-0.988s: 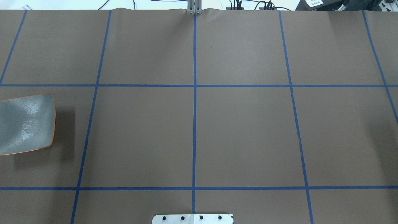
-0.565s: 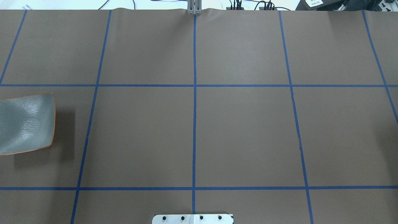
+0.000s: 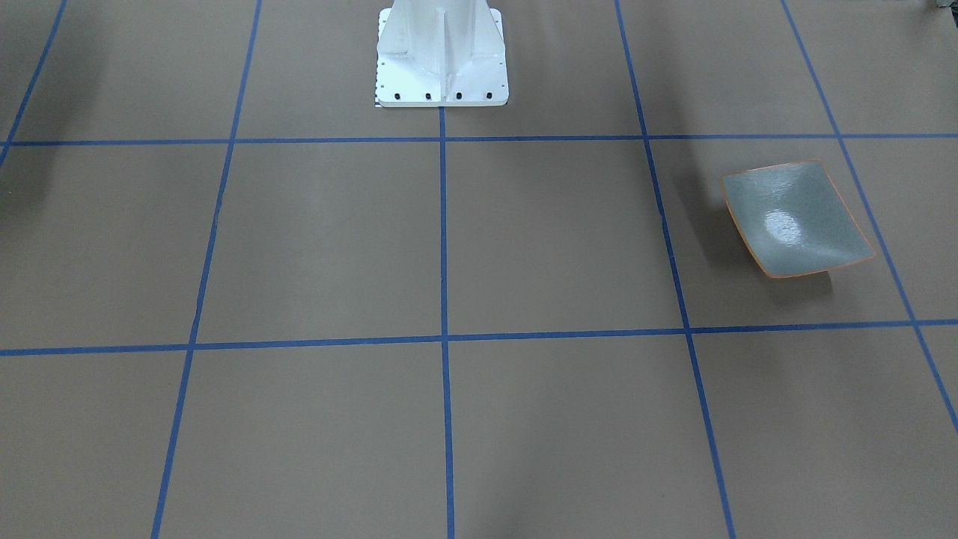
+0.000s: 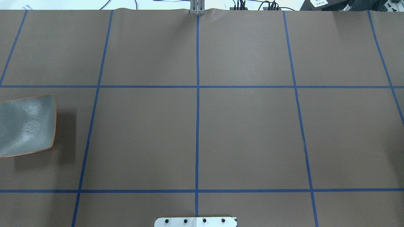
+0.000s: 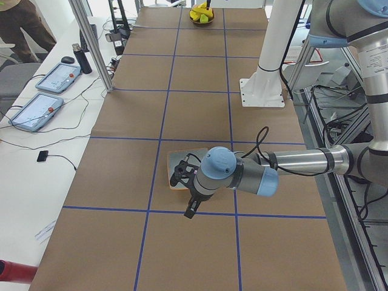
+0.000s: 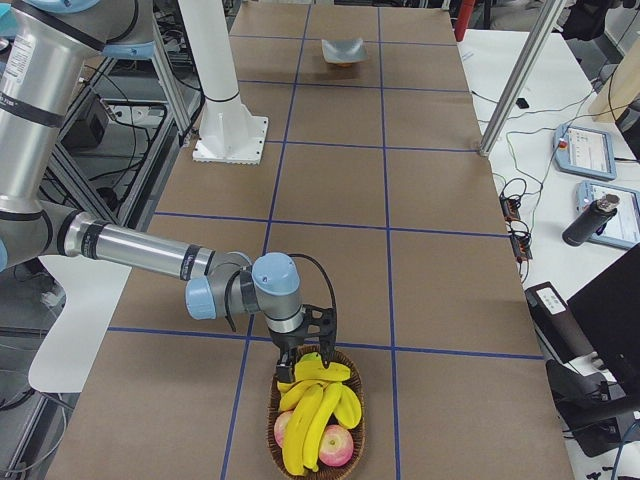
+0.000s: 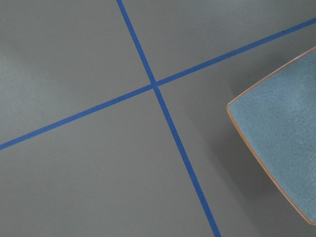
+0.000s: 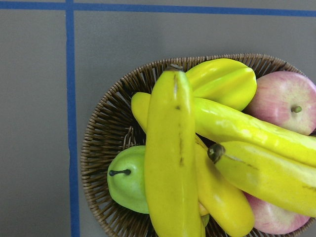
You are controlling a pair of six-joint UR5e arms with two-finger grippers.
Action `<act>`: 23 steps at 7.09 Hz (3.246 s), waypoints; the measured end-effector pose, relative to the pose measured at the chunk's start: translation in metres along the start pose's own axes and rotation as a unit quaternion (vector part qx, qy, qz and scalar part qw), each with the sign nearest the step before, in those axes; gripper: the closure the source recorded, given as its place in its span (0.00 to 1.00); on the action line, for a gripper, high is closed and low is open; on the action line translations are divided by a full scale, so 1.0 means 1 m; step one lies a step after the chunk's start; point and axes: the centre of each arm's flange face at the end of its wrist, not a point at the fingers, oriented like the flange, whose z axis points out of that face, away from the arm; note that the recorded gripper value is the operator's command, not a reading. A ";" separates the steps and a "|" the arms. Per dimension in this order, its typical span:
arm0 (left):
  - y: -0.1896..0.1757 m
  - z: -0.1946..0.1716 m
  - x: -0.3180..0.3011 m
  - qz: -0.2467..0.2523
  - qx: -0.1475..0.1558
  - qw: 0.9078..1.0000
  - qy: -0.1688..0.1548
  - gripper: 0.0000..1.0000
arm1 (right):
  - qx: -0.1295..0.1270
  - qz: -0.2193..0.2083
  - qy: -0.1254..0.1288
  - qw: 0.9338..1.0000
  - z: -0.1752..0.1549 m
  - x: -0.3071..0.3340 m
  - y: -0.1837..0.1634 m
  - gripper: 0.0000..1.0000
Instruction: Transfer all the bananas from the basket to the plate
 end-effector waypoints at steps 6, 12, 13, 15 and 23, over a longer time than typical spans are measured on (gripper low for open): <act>0.009 0.003 0.000 -0.006 -0.004 1.000 0.007 0.00 | -0.026 -0.062 0.056 0.996 0.058 -0.009 0.013 0.32; 0.010 0.005 -0.002 -0.008 -0.005 1.000 0.007 0.00 | -0.009 -0.088 0.053 0.995 0.054 -0.023 0.005 1.00; 0.011 0.005 -0.002 -0.009 -0.006 1.000 0.007 0.00 | -0.004 -0.091 0.049 0.995 0.049 -0.027 0.003 1.00; 0.011 0.006 -0.003 -0.010 -0.007 1.000 0.007 0.00 | 0.002 -0.095 0.044 0.994 0.040 -0.031 0.004 1.00; -0.041 -0.020 0.012 0.032 0.031 0.999 -0.004 0.00 | 0.088 -0.172 -0.007 0.981 -0.058 -0.042 -0.005 1.00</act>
